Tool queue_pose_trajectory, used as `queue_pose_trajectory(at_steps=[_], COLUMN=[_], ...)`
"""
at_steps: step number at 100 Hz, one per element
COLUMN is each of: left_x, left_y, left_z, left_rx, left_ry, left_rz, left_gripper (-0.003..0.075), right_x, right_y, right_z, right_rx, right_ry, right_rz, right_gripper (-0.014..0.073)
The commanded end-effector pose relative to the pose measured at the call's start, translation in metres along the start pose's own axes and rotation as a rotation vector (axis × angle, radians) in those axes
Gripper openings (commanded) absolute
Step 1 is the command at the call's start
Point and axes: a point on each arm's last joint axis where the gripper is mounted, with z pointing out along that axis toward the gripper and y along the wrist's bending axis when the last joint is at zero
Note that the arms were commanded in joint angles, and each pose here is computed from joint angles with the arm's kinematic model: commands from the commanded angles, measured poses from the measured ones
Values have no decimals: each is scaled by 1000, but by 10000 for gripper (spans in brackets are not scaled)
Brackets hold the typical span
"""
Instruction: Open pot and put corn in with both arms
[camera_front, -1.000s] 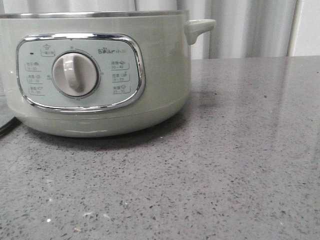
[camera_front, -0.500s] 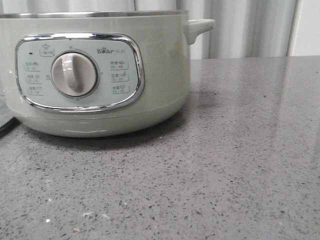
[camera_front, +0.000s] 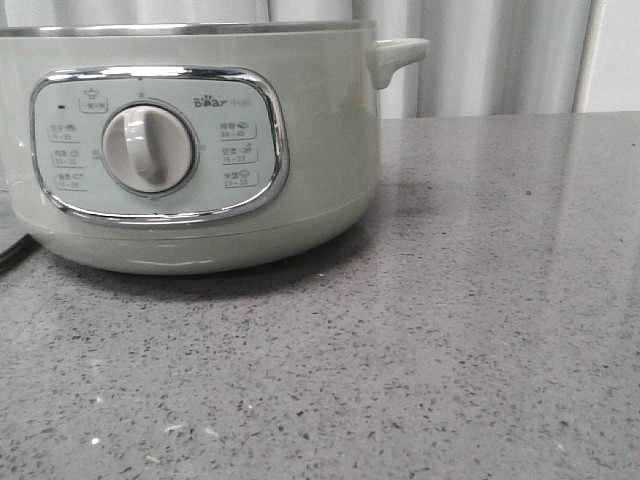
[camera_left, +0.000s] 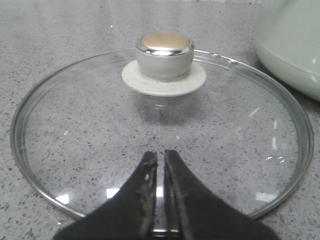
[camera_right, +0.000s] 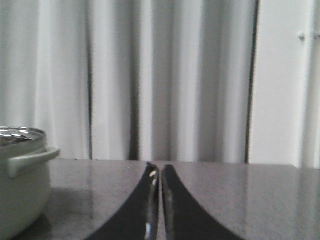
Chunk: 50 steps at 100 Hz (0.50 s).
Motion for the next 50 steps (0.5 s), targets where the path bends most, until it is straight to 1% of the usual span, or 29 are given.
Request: queue_pose_trajectory(at_steps=[1,4,15,16,23,39,50], left_x=[-2,-2,-2,-2,-2,-2,-2], left_y=[0,0,0,0,0,0,0], left_z=[-2,-2,-2,-2,-2,-2,-2], left_rx=[10,10,10,10,10,10,10], left_ry=[-51,-51,-51,-51,-51,-51,-51], left_rz=[-9,-9,-9,-9,-9,-9,-9], left_gripper=[-20,-20,-20,-20,-20,-20,-20], right_x=[3,7,16,17,24,39,46], right_y=[-3,-5,-8,-7,-8,-5,-4], right_z=[0,0,-1,-2,-3,-9,-12], right_rx=[61,81,123,122,121,100,92], right_ry=[-17,36,125,138,212,391,469], right_rz=[16,21,16,-4,-23,-9,-5], right_gripper=[-47,-47,-47,-47,-47,-47,-47])
